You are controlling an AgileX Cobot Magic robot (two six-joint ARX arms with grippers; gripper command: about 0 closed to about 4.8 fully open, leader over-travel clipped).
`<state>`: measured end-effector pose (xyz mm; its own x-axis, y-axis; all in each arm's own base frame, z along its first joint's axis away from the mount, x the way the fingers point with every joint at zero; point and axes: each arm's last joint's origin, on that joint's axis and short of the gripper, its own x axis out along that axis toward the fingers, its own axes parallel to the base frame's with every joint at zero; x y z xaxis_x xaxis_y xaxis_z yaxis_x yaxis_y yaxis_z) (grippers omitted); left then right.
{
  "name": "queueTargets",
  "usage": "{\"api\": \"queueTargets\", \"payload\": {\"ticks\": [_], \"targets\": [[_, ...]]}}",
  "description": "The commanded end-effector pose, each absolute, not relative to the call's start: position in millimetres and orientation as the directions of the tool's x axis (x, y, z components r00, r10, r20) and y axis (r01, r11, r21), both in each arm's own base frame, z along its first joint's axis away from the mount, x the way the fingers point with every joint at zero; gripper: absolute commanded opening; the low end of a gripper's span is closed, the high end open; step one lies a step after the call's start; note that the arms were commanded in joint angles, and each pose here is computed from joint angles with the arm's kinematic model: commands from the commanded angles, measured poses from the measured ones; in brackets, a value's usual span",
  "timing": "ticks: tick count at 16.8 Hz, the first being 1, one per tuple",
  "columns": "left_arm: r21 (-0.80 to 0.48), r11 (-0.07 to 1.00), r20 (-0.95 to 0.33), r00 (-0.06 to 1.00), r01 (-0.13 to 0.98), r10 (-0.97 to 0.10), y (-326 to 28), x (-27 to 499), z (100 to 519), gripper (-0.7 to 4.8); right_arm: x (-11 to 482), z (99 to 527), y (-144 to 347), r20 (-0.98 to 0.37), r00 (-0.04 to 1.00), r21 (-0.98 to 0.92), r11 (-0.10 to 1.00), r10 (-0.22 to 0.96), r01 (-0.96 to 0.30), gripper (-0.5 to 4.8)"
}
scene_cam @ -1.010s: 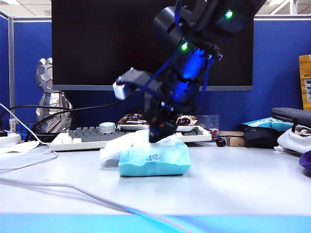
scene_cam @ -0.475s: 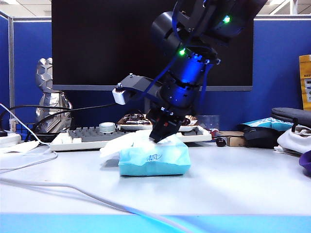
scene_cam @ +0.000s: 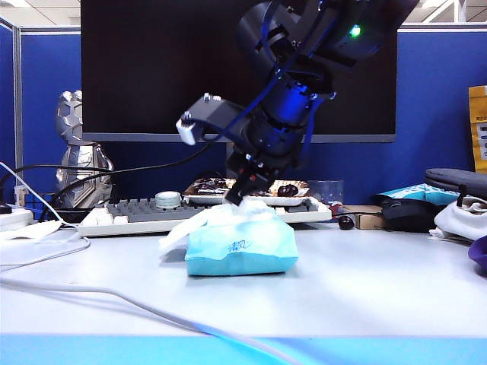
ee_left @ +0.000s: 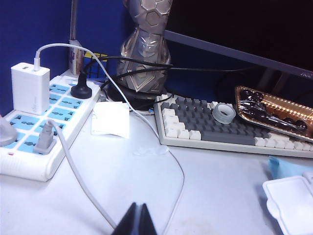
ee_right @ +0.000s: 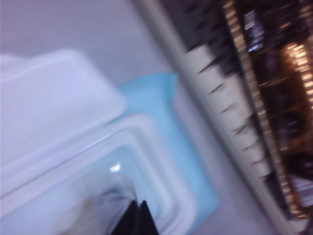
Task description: Pull out a wet wipe from the sky blue wet wipes packet and place it on the table.
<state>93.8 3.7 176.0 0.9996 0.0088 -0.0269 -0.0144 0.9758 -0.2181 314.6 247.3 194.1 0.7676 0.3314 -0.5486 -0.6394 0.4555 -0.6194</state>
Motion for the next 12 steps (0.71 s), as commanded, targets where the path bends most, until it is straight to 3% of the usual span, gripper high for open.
{"api": "queueTargets", "payload": {"ticks": [1, 6, 12], "targets": [[-0.22, 0.975, -0.01, 1.0, -0.01, 0.008, 3.7, 93.4, 178.2, -0.01, 318.5, 200.2, 250.1, -0.484, 0.801, -0.636, 0.487, 0.352, -0.598, -0.01], [-0.22, 0.975, -0.01, 1.0, -0.01, 0.008, 3.7, 93.4, 178.2, -0.01, 328.2, 208.4, 245.6, -0.387, 0.861, -0.66, 0.553, 0.331, -0.509, -0.01], [-0.22, 0.975, -0.01, 1.0, -0.01, 0.008, 3.7, 93.4, 178.1, -0.01, 335.0, 204.3, 242.1, -0.37, 0.872, -0.646, 0.586, 0.321, -0.49, 0.0]]}}
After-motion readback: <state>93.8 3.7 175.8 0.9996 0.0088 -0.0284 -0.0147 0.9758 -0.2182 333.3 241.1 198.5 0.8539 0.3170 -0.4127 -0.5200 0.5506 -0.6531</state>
